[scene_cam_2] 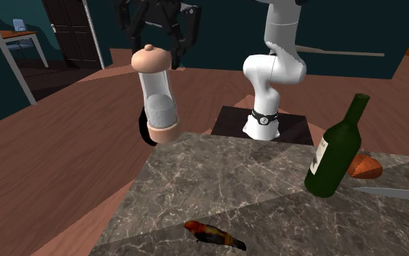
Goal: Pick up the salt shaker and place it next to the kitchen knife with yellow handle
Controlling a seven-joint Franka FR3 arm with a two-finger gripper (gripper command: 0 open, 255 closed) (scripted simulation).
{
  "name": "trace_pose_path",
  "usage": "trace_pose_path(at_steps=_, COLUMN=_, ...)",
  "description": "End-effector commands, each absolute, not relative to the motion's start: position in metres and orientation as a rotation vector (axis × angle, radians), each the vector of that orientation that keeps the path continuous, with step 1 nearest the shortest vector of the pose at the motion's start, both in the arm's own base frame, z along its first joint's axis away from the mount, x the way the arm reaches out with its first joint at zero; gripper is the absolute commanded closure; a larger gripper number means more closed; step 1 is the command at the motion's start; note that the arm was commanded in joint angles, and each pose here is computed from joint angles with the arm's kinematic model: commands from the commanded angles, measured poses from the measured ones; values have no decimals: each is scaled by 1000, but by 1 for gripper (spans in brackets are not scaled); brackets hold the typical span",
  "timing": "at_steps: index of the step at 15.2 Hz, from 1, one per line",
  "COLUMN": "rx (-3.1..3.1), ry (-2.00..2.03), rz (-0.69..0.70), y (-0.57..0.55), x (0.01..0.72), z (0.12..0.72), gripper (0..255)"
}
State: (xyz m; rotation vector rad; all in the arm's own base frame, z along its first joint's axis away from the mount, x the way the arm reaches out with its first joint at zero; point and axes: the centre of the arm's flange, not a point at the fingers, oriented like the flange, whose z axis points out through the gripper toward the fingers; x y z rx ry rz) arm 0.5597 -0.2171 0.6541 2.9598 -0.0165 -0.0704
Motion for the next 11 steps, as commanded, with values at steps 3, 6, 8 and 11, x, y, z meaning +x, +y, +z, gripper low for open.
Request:
trace_pose_path(at_steps=3, rx=2960, ry=-17, rz=-71, y=-166, x=556, z=655, gripper=255)
trace_pose_path(at_steps=6, rx=2960, ry=-17, rz=-71, y=-127, x=553, z=655, gripper=255)
trace_pose_path(at_steps=8, rx=2960, ry=-17, rz=-71, y=-101, x=552, z=655, gripper=255)
trace_pose_path(at_steps=11, rx=2960, ry=-17, rz=-71, y=-61, x=549, z=655, gripper=255)
